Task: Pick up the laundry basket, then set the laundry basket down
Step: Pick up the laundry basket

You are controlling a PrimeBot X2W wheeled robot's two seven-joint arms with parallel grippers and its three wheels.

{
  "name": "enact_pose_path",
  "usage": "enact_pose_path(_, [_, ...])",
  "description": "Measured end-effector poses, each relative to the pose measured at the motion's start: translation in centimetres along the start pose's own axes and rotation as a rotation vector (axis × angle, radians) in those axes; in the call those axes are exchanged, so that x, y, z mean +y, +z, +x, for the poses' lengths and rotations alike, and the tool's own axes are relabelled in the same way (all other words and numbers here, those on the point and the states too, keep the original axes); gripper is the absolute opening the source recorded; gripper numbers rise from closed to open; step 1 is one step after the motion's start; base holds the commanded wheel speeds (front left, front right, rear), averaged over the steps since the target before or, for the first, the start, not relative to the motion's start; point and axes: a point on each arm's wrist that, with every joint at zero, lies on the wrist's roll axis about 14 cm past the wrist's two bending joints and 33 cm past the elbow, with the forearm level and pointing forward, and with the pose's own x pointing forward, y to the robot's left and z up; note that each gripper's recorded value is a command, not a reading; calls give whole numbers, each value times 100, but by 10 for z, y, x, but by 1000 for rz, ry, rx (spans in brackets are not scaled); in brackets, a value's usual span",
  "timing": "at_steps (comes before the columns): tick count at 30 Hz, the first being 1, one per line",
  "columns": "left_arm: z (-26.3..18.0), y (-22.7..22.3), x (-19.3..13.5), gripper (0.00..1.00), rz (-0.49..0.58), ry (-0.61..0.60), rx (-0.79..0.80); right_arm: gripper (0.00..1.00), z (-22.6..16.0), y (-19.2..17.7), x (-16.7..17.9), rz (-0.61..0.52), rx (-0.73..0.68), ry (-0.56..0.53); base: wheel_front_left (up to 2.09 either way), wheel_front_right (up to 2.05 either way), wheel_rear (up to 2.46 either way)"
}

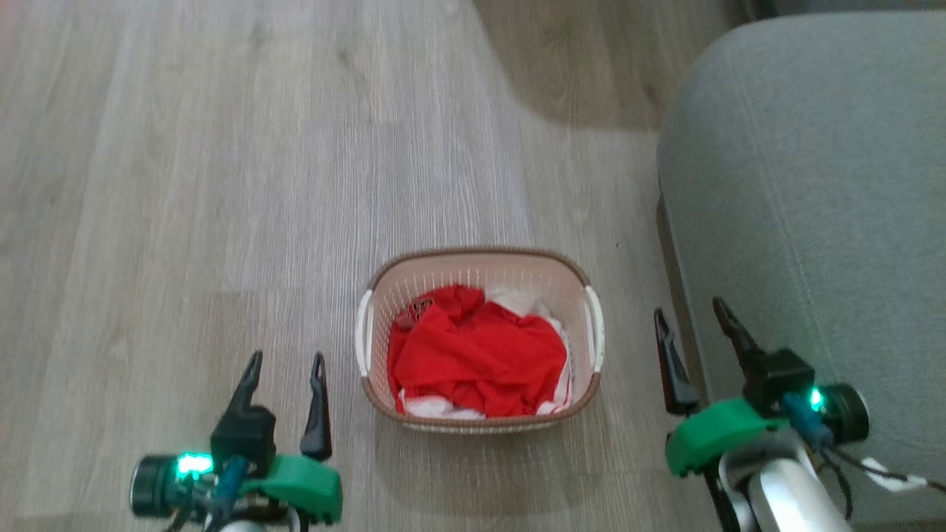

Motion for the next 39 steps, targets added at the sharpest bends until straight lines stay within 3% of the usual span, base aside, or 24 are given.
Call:
enact_pose_path(16, [92, -44, -3, 100, -37, -24, 113, 100, 87, -52, -31, -19, 102, -7, 0, 0, 0])
enact_pose_path(29, [156, -118, 0, 100, -62, -21, 253, 100, 142, -140, -49, -6, 247, 1, 0, 0, 0])
enact_pose_path(39, [170, -182, -9, 100, -83, -53, 391, 100, 153, -211, -53, 16, 382, 13, 0, 0, 0])
